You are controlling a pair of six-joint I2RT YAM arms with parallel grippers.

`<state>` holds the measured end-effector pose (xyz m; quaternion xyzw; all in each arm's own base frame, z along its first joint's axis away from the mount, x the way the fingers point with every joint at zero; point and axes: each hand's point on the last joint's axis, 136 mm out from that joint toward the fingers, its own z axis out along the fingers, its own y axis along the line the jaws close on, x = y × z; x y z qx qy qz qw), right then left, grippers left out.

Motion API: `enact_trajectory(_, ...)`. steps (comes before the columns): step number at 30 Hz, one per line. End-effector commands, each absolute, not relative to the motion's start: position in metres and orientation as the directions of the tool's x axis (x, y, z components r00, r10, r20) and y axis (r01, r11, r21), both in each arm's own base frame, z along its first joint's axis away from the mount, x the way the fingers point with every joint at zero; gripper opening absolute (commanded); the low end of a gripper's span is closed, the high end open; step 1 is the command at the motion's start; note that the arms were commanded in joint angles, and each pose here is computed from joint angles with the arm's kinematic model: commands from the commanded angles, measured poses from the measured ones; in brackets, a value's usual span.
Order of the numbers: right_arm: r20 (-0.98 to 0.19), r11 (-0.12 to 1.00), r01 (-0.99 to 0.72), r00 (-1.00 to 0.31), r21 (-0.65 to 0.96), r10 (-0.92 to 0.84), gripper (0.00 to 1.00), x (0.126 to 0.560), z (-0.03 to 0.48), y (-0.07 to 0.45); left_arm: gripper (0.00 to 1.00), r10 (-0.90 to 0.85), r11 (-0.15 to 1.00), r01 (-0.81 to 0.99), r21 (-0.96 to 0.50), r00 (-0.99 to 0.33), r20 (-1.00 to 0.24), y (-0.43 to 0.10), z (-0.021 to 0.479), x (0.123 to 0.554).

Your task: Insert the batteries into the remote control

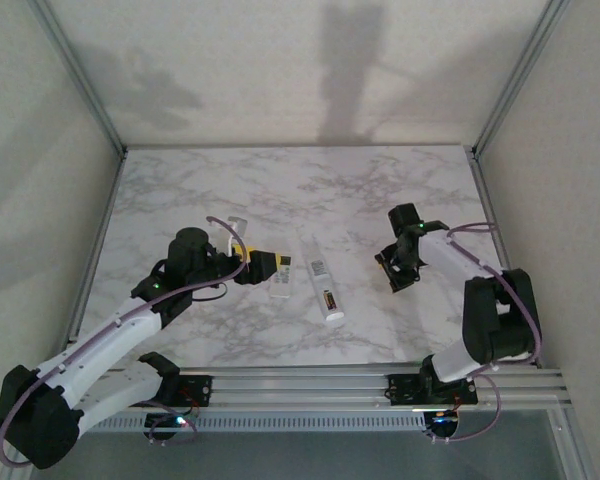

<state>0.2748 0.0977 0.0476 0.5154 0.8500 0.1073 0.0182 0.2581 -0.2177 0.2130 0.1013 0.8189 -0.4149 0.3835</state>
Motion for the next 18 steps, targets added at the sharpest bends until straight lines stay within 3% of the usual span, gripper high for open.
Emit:
enact_trajectory(1,0.159,0.379,0.903,-0.412,0.201,0.897,0.54,0.279,0.033,0.110,0.97,-0.152,0.651,0.496,-0.575,-0.657,-0.738,-0.213,0.219,0.260)
enact_trajectory(8,0.124,0.554,0.818,-0.572,0.155,0.811,0.51,0.278,0.032,0.110,0.97,-0.143,0.664,0.494,-0.562,-0.654,-0.743,-0.212,0.215,0.262)
enact_trajectory(10,0.020,0.693,0.690,-0.711,0.209,0.703,0.51,0.289,0.049,0.111,0.97,-0.142,0.662,0.496,-0.563,-0.654,-0.743,-0.212,0.215,0.262)
enact_trajectory(12,-0.159,0.872,0.426,-0.869,0.240,0.468,0.51,0.308,0.081,0.116,0.97,-0.140,0.662,0.496,-0.562,-0.655,-0.743,-0.213,0.214,0.263)
enact_trajectory(14,-0.317,0.988,0.071,-0.942,0.139,0.113,0.53,0.317,0.104,0.123,0.97,-0.139,0.662,0.498,-0.560,-0.652,-0.745,-0.212,0.214,0.262)
enact_trajectory(15,-0.328,0.993,-0.104,-0.942,0.064,-0.077,0.53,0.314,0.108,0.124,0.97,-0.140,0.661,0.500,-0.559,-0.650,-0.747,-0.212,0.214,0.262)
enact_trajectory(18,-0.162,0.864,-0.504,-0.852,-0.004,-0.498,0.54,0.281,0.095,0.123,0.97,-0.137,0.659,0.503,-0.560,-0.651,-0.746,-0.213,0.213,0.262)
